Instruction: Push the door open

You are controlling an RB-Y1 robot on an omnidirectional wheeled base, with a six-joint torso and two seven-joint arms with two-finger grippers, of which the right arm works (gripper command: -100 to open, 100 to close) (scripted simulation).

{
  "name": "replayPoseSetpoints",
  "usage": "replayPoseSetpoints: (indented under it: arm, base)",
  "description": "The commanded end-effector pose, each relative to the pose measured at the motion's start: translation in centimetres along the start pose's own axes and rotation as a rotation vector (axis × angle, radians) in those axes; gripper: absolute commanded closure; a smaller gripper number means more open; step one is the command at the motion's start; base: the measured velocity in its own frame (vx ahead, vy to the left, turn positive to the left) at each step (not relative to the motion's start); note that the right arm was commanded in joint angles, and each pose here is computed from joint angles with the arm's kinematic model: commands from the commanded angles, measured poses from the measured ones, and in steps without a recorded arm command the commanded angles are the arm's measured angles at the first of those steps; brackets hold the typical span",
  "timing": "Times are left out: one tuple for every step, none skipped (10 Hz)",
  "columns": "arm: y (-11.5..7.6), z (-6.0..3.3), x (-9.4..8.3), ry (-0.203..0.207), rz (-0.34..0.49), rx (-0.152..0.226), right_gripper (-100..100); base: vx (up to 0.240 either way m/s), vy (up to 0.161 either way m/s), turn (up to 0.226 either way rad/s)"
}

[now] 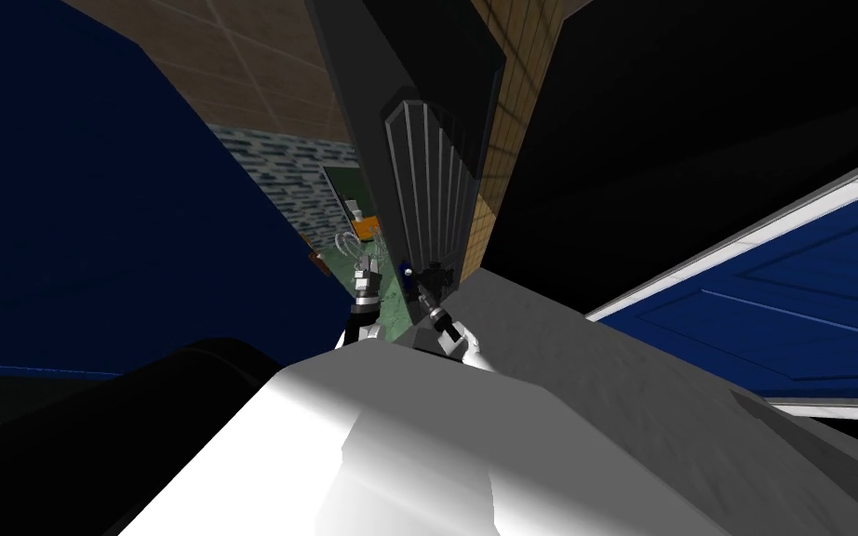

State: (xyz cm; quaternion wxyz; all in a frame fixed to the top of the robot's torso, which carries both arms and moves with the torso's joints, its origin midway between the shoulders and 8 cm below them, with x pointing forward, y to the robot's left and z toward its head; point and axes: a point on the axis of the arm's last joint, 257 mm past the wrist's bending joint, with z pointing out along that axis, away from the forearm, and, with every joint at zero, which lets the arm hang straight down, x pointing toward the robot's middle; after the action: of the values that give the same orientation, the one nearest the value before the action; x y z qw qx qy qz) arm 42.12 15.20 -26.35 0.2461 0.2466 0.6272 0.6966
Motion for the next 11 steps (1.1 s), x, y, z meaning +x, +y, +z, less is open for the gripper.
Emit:
replayPoseSetpoints:
  arm:
    - [-1.0,0.23,1.4,0.034,-0.006,0.028,-100]
    - [-1.7,0.45,2.1,0.053,-0.012,0.045,-100]
    - [-2.2,0.62,2.6,0.069,-0.016,0.058,-100]
    - [-2.8,0.82,3.4,0.089,-0.022,0.075,-100]
    - [-2.8,0.82,3.4,0.089,-0.022,0.075,-100]
    - [-3.2,0.95,3.8,0.102,-0.026,0.086,-100]
    - [-3.1,0.99,3.5,0.095,-0.025,0.081,-100]
    - [-4.0,0.36,2.3,0.083,-0.041,0.1,-100]
    - [-4.1,0.24,2.0,0.08,-0.044,0.104,-100]
    - [-4.4,0.08,1.6,0.074,-0.048,0.109,-100]
    - [-4.5,0.06,1.4,0.07,-0.049,0.111,-100]
  base:
    - [0.189,-0.01,-0.02]
    - [0.207,-0.011,-0.021]
    - [0.194,0.008,-0.021]
    - [0.189,-0.005,-0.025]
    - [0.146,-0.01,-0.003]
    - [0.124,-0.007,-0.009]
    - [0.058,-0.002,-0.001]
    - [0.083,0.13,0.056]
    - [0.118,0.159,0.018]
    - [0.118,0.135,0.023]
    - [0.145,0.172,0.048]
